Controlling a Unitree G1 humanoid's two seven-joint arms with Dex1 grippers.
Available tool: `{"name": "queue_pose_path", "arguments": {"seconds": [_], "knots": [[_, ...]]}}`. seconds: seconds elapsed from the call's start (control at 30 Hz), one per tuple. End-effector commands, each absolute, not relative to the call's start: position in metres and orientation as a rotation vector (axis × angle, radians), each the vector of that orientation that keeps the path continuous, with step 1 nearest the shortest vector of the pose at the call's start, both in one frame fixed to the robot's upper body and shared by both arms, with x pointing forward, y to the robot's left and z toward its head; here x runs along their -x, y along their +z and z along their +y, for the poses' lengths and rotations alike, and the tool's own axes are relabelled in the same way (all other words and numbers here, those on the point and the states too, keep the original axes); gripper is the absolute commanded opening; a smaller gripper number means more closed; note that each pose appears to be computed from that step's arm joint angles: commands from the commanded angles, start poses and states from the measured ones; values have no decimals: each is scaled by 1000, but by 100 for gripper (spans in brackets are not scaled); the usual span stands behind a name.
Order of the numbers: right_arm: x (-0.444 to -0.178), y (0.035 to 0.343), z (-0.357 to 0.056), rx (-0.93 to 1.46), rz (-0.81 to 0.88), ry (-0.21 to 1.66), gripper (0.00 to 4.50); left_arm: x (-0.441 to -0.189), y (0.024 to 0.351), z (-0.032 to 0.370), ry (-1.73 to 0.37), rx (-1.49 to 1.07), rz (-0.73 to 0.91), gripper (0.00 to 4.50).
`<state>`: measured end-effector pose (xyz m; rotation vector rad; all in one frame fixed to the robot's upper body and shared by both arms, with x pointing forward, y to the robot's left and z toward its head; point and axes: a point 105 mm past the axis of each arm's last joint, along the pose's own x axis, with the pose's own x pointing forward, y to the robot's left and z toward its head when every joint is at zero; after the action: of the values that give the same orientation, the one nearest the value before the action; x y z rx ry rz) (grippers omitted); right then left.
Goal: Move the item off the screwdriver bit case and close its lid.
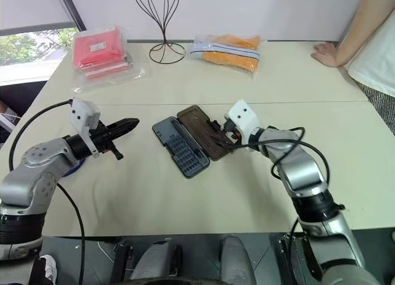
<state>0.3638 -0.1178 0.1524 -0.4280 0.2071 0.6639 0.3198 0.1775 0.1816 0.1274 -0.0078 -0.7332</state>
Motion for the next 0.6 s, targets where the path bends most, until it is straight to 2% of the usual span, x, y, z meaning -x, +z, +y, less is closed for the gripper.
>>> {"name": "queue_pose_path", "arguments": {"seconds": [0.03, 0.4, 0.5, 0.6], "knots": [[-377, 152, -124, 424, 229, 585, 446, -318, 195, 177, -724, -166, -57, 0], [-382, 132, -132, 425, 322, 533, 446, -312, 192, 175, -706, -176, -49, 0], [-380, 126, -130, 418, 345, 537, 359, -313, 192, 175, -706, -182, -46, 0], [-378, 121, -128, 416, 369, 545, 200, -314, 193, 175, -705, -185, -47, 0]]}}
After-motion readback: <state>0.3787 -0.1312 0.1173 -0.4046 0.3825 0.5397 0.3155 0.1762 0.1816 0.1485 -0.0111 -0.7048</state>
